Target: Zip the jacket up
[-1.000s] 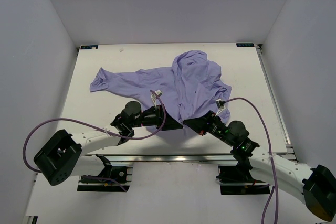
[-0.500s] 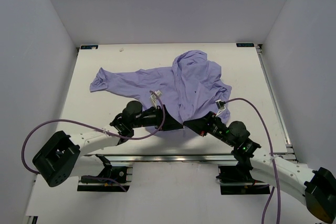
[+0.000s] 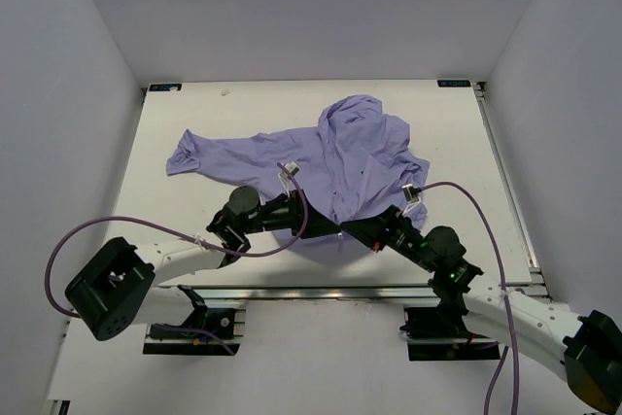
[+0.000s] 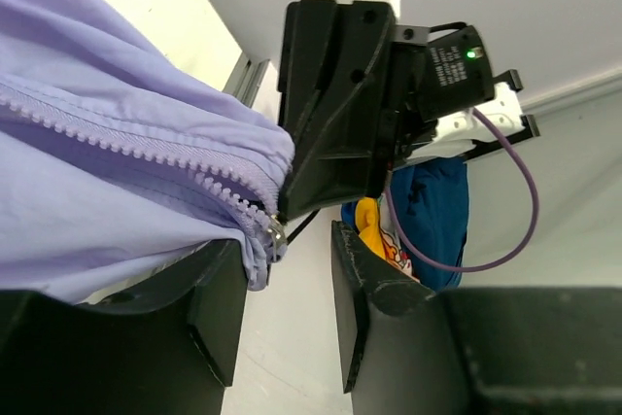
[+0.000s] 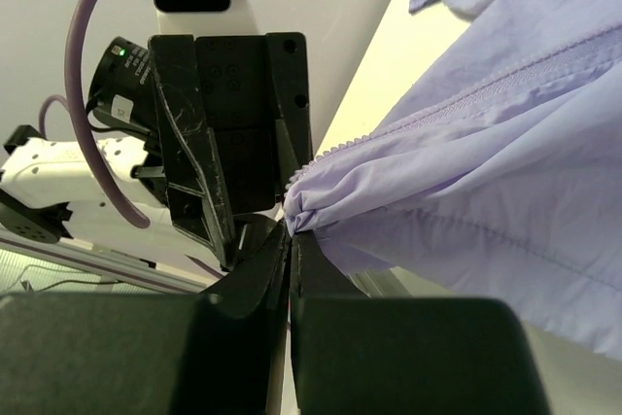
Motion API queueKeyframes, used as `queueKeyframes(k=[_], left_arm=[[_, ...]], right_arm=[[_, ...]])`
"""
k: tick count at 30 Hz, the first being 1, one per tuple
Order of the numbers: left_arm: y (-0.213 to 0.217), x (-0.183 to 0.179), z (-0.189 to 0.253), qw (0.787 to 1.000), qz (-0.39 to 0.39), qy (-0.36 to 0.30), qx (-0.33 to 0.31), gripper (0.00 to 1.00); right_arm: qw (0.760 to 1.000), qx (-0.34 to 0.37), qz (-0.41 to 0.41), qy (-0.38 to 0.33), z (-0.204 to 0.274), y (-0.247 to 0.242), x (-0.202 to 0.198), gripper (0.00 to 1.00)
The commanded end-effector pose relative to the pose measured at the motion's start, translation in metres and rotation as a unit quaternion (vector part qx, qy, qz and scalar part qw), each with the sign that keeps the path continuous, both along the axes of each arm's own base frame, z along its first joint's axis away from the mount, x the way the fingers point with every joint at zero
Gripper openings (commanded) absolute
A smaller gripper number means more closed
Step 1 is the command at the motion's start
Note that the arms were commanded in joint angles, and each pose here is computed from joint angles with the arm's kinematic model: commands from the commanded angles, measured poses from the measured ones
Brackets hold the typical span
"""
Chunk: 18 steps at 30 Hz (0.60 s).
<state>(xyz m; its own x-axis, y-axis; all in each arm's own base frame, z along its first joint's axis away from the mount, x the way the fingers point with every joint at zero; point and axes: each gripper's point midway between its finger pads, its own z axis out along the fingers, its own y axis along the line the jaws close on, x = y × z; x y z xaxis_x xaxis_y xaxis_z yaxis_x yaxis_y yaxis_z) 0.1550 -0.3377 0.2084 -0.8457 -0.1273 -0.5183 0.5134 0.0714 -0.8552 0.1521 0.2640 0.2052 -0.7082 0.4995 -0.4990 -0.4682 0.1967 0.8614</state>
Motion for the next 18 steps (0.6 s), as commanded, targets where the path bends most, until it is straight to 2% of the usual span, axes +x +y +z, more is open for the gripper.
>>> queueKeyframes(k=[1,6,15,18], left_arm=[[0.005,-0.007,0.029,0.998,-0.008,-0.042,-0.046,0.48],[0.008,-0.012,0.036,0.997,-0.012,-0.055,-0.05,0.5],[0.002,-0.014,0.024,0.998,-0.018,-0.055,-0.016,0.56],[-0.003,-0.018,0.019,0.998,-0.025,-0.056,-0.001,0.52]], right_arm=[[1.0,0.025,-0.011,-0.012,0.009,-0.004,0.001,0.0],[0.999,0.029,-0.023,-0.011,0.009,-0.006,0.004,0.0],[0.998,0.049,-0.022,-0.017,0.019,-0.005,0.004,0.0],[0.998,0.059,-0.021,-0.018,0.022,-0.006,0.004,0.0]])
